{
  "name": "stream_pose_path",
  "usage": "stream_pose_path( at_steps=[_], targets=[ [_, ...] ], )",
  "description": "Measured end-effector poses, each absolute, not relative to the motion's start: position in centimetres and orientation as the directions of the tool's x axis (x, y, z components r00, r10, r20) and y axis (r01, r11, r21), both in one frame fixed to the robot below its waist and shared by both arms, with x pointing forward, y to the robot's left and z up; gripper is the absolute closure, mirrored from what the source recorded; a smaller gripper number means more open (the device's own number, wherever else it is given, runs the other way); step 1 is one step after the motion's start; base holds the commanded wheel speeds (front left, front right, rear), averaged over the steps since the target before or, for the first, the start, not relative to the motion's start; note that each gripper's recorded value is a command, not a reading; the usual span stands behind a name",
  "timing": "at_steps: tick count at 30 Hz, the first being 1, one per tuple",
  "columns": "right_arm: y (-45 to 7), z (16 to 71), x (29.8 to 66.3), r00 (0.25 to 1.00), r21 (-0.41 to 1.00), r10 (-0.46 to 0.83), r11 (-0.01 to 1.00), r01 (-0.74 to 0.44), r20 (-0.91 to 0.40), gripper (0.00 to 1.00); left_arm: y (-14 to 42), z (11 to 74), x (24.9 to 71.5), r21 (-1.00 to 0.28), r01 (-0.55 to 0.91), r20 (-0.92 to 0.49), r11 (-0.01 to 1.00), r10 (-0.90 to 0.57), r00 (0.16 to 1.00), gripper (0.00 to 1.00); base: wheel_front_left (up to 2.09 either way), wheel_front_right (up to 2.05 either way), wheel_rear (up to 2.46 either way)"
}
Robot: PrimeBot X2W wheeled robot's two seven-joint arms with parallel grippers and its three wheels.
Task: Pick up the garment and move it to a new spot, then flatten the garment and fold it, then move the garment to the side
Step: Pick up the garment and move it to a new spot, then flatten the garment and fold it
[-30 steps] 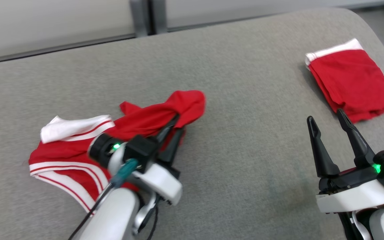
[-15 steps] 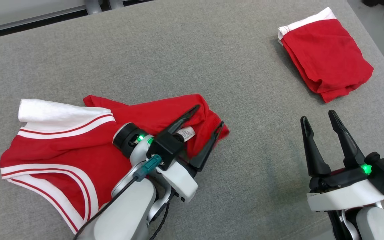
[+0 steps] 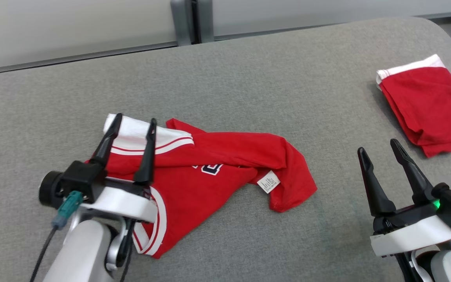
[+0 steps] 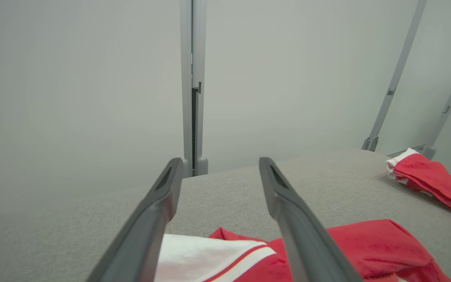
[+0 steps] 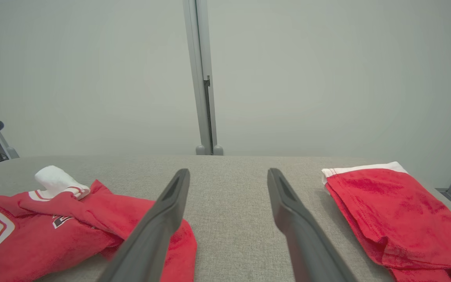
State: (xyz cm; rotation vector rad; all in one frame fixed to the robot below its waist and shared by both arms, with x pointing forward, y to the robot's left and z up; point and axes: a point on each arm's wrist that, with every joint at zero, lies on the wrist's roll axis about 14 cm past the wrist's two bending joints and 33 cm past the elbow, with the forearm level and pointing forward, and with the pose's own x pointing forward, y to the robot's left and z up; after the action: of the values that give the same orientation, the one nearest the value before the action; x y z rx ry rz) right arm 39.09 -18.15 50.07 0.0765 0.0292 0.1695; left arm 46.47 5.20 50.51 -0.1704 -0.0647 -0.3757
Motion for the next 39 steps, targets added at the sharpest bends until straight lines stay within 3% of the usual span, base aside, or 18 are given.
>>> stream_pose_path(
  at_steps=[6, 11, 24, 39],
  targets=[
    [-16.6, 50.9, 38.7, 0.976, 0.079, 0.219, 0.973, -0.217, -0.016, 0.0, 13.7, 50.0, 44.3, -0.142, 0.138, 0.056, 0.98, -0.132, 0.99, 0.0, 0.0, 0.0, 0.0],
    [-15.8, 51.6, 37.8, 0.97, 0.079, 0.242, 0.967, -0.241, -0.006, 0.0, 18.1, 49.4, 41.3, -0.119, 0.031, 0.025, 0.992, -0.028, 0.999, 0.0, 0.0, 0.0, 0.0],
    [-16.3, 51.9, 34.2, 0.973, 0.07, 0.231, 0.971, -0.228, -0.029, 0.0, 19.2, 50.3, 36.3, -0.108, 0.019, 0.034, 0.994, -0.015, 0.999, 0.0, 0.0, 0.0, 0.0],
    [-16.2, 52.1, 33.7, 0.972, 0.075, 0.231, 0.971, -0.229, -0.032, 0.0, 18.2, 51.4, 35.4, -0.117, 0.038, 0.037, 0.992, -0.033, 0.999, 0.0, 0.0, 0.0, 0.0]
  ],
)
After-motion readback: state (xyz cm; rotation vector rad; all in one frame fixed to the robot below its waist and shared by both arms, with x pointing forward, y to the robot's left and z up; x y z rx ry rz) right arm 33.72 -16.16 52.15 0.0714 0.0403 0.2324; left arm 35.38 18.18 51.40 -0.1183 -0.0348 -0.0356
